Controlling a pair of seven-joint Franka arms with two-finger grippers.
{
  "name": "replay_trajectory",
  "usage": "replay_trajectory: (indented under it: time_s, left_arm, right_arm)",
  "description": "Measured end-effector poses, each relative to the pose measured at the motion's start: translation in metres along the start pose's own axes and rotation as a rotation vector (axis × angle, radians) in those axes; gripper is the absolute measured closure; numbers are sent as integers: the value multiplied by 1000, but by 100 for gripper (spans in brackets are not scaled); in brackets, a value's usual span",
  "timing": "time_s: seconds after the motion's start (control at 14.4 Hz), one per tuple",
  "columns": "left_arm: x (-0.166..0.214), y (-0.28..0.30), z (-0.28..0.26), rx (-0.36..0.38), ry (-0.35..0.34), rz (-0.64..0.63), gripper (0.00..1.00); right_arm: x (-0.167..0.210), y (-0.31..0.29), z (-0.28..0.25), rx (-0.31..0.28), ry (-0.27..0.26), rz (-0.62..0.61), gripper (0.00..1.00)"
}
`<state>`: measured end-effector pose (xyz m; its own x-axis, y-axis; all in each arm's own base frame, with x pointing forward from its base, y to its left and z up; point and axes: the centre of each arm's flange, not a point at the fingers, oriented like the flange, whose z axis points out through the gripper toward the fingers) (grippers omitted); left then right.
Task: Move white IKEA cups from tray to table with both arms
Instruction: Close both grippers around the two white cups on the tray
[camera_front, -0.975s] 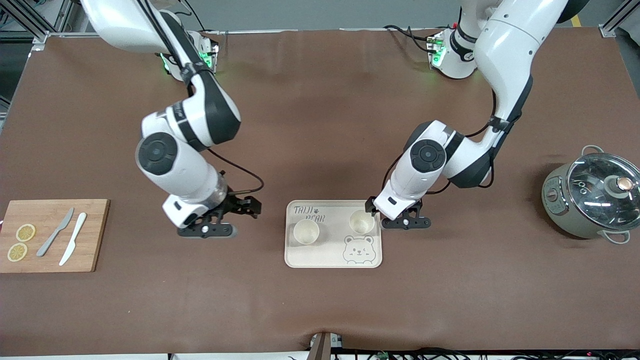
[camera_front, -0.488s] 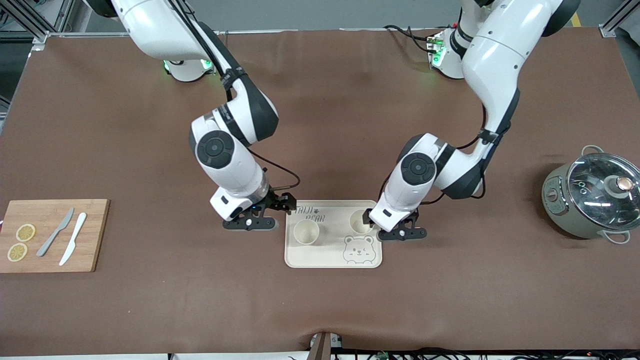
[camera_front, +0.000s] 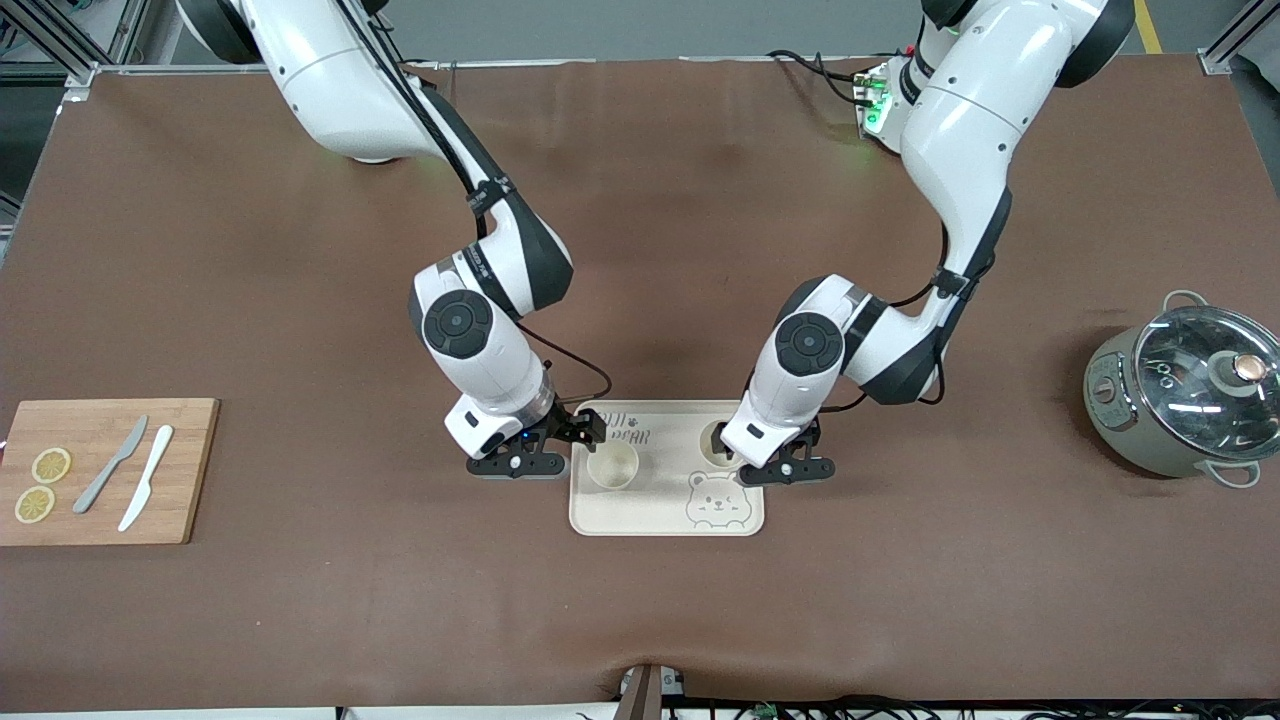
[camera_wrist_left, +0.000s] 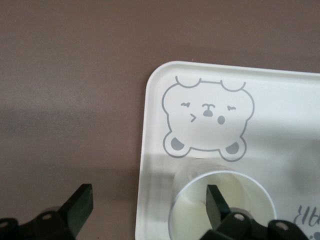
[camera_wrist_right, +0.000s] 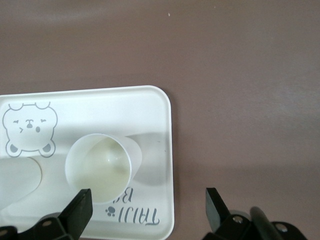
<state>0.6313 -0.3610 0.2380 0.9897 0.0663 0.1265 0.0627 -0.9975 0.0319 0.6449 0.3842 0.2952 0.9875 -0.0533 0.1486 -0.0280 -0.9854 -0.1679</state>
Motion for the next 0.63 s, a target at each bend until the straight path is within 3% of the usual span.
replay_trajectory:
  time_s: [0.63]
  left_arm:
    - [-12, 10, 16, 11, -26, -29, 0]
  right_arm:
    - [-14, -12, 45, 19, 36, -21, 0]
